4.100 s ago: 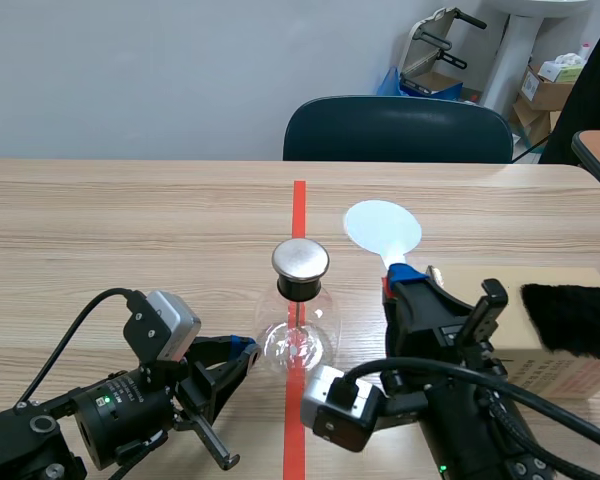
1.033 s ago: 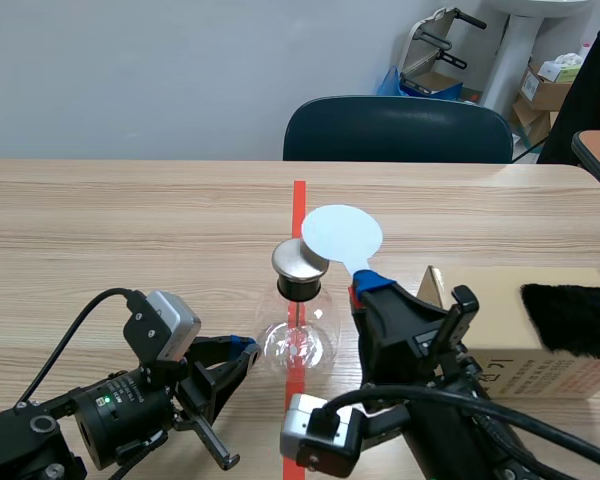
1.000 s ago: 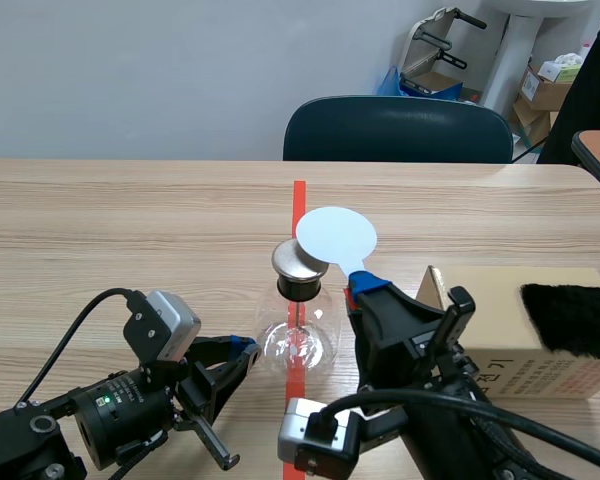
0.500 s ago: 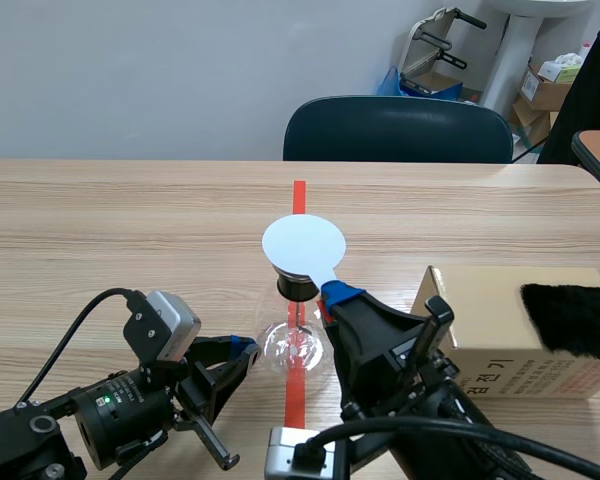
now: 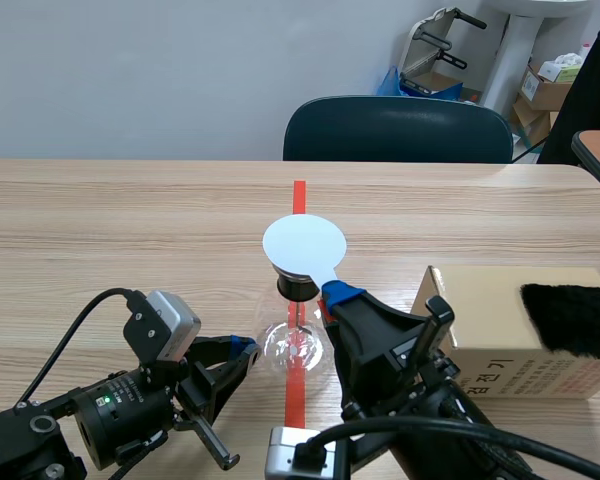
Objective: Do the electroscope experiment
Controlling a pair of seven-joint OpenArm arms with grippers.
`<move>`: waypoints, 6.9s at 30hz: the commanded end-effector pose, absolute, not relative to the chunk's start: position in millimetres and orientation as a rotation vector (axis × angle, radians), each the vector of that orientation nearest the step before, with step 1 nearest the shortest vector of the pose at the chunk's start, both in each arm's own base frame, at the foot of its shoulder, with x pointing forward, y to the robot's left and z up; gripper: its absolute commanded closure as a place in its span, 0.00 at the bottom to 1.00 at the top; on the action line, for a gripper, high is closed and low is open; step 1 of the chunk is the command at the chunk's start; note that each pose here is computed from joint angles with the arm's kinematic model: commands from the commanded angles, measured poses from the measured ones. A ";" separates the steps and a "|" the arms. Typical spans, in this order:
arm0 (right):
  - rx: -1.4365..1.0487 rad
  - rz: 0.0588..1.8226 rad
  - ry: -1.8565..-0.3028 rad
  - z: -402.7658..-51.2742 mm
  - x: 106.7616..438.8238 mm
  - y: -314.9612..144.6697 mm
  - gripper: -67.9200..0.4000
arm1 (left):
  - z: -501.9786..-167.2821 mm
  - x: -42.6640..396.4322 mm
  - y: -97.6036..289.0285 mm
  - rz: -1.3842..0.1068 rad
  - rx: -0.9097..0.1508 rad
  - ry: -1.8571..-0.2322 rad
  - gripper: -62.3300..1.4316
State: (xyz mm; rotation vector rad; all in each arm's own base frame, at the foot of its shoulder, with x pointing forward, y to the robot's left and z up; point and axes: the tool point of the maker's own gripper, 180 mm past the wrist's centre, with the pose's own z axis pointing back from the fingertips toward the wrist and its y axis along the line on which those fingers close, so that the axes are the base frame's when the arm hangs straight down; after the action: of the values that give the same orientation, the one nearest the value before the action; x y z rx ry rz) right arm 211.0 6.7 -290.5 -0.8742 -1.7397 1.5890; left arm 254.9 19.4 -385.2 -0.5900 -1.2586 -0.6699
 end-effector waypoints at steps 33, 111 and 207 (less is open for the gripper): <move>-1.197 1.172 -1.395 -279.3 250.6 -82.8 0.97 | -373.6 257.9 10.5 -0.652 -0.626 -1.297 0.88; -1.207 1.197 -1.322 -274.3 197.0 -115.4 0.96 | -369.9 258.3 10.6 -0.647 -0.634 -1.316 0.88; -1.111 1.265 -1.237 -323.5 187.3 -122.7 0.00 | -263.3 133.2 70.2 -0.764 -1.005 -1.120 0.51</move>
State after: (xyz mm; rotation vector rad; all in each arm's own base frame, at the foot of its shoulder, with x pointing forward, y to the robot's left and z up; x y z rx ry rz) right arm 184.6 -122.5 -338.8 -1.0605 -1.1796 1.3012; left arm 132.5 76.4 -273.6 -0.9717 -1.0877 -0.7783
